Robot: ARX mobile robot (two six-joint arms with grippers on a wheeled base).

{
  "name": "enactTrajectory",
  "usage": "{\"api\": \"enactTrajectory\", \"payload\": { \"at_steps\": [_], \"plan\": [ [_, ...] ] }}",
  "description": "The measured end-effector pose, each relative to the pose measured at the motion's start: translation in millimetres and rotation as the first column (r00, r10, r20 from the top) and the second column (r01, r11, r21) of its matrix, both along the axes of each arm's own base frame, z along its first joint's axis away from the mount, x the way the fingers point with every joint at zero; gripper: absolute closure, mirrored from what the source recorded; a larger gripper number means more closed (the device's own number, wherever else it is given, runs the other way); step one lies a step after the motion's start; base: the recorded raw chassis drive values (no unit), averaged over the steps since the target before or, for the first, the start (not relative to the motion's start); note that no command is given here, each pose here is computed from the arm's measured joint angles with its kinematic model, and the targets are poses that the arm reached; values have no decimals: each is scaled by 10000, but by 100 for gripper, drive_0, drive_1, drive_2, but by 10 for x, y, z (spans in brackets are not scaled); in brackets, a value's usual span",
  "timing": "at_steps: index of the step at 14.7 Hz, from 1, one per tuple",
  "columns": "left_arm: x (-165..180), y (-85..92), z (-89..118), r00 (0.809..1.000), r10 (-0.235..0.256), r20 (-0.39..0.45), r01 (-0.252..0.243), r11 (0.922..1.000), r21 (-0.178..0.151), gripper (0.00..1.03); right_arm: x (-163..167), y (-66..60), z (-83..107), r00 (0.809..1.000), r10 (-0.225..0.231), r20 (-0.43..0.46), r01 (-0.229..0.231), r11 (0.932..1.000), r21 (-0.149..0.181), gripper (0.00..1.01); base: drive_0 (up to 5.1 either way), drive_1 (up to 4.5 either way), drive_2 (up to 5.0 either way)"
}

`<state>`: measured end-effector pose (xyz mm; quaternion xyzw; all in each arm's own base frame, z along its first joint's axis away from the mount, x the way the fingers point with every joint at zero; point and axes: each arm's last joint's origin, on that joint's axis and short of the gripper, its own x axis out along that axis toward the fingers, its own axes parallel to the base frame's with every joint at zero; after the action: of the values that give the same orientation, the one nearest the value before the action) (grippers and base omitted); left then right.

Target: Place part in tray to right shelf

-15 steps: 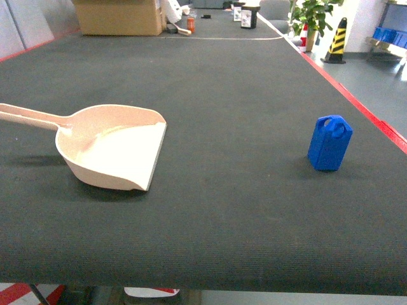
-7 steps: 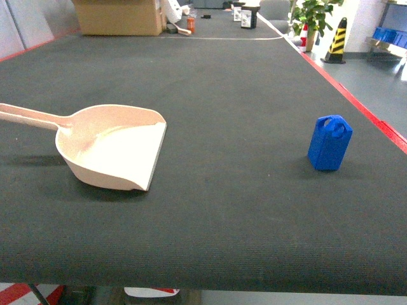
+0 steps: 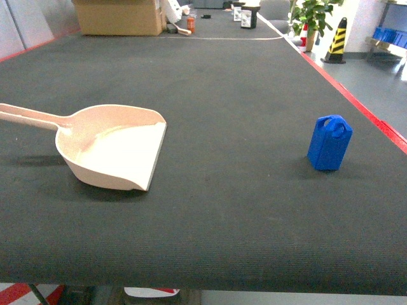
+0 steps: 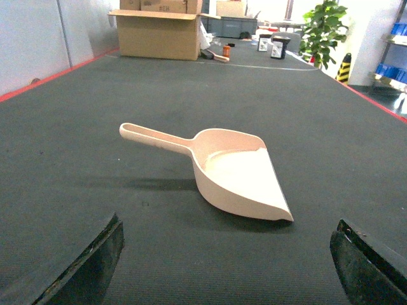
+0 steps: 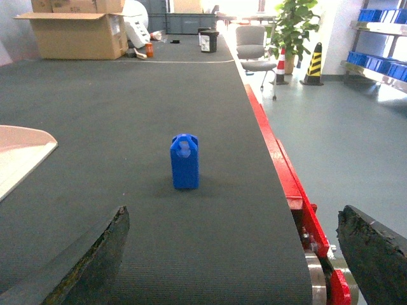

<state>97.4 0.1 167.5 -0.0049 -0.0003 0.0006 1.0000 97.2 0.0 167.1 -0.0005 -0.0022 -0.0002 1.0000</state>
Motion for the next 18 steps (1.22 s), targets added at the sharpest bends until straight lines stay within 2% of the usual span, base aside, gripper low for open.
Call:
{"api": "enactTrajectory", "payload": {
  "at_steps": [11,13,14,15,16,17,18],
  "plan": [
    [0,0,-1,10000,0,-8,0,10000,-4,5,0,0,0,10000,0,0,0,10000,0,3,0,0,0],
    [-2,2,-20,9983,-65,-583,55,9998,-175,5,0,0,0,10000,-4,0,4,10000,0,3,0,0,0],
    [38,19,-49,9865,-265,-1618,138,9968,-787,5,0,0,0,10000,4,0,-4,10000,0,3,0,0,0],
    [100,56,-68,9794,-349,-1989,28,9872,-1594,5,0,0,0,10000,4,0,-4,10000,0,3,0,0,0],
    [185,96,-46,9773,-604,-2029,48,9645,-2640,5,0,0,0,10000,4,-4,-4,10000,0,3,0,0,0],
    [300,133,10,9772,-821,-1956,80,9357,-3528,5,0,0,0,10000,4,0,-4,10000,0,3,0,0,0],
    [461,168,36,9760,-1077,-1895,138,8982,-4394,5,0,0,0,10000,4,-4,-4,10000,0,3,0,0,0]
  ]
}}
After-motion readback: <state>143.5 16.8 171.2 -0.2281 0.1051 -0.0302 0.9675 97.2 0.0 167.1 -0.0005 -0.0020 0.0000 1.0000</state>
